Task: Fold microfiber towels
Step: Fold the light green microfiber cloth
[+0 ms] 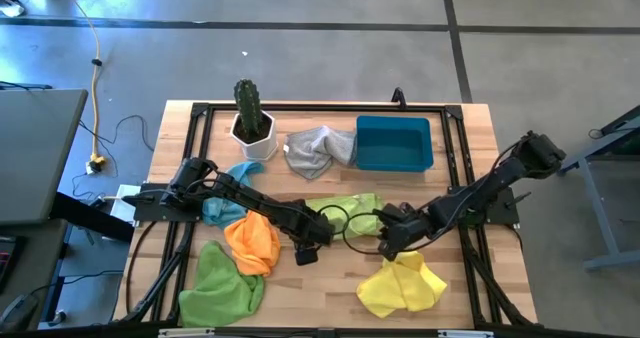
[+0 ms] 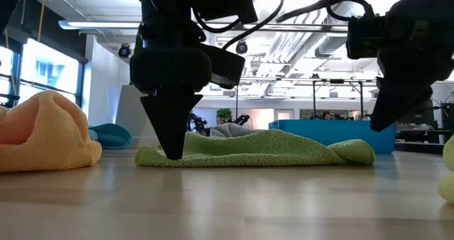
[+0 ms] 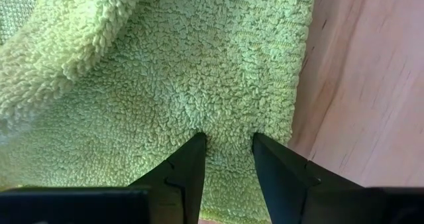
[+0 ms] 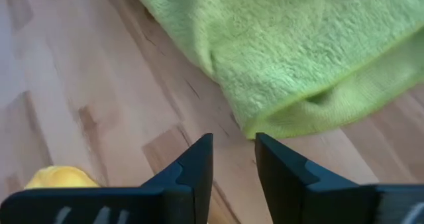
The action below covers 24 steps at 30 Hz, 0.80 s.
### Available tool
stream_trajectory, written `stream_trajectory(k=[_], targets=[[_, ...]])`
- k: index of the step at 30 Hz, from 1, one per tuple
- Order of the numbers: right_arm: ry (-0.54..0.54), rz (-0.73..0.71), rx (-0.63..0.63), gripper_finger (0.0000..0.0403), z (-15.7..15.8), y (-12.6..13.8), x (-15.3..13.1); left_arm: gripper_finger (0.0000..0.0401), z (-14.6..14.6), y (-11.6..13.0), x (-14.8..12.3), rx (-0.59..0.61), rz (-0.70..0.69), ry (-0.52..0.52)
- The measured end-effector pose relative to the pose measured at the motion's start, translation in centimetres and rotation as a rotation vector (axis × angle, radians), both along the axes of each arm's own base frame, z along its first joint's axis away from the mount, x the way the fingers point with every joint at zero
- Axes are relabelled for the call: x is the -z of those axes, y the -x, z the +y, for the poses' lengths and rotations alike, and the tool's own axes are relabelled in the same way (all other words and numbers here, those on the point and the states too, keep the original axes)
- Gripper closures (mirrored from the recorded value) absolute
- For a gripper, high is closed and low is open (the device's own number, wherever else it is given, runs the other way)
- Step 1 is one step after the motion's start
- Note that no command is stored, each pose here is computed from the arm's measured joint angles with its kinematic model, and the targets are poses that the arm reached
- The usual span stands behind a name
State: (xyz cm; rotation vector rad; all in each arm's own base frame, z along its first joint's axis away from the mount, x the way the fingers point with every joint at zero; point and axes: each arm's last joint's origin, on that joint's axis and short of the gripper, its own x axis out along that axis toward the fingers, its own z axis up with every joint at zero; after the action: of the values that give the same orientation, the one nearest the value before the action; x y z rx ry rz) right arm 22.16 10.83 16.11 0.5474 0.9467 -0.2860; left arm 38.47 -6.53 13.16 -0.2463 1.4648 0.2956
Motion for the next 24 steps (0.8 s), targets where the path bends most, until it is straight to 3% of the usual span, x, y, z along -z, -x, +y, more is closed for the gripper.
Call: stream_trajectory(k=[7, 11, 20, 24], targets=[[0.025, -0.016, -0.044, 0.0242, 0.1, -0.1, -0.1, 0.0282, 0.3, -0.1, 0.0, -0.007, -0.001, 0.004], [-0.033, 0.019, 0.105, 0.0221, -0.2, 0.2, 0.1, 0.0282, 0.3, -0.1, 0.0, -0.007, -0.001, 0.003], [-0.142, -0.029, 0.345, 0.0217, -0.9, -0.7, 1.0, 0.0282, 0.3, -0.1, 0.0, -0.009, -0.010, 0.002], [-0.203, -0.091, 0.372, 0.0217, -0.9, -0.9, 1.9, 0.0282, 0.3, -0.2, 0.0, -0.009, -0.013, 0.001]])
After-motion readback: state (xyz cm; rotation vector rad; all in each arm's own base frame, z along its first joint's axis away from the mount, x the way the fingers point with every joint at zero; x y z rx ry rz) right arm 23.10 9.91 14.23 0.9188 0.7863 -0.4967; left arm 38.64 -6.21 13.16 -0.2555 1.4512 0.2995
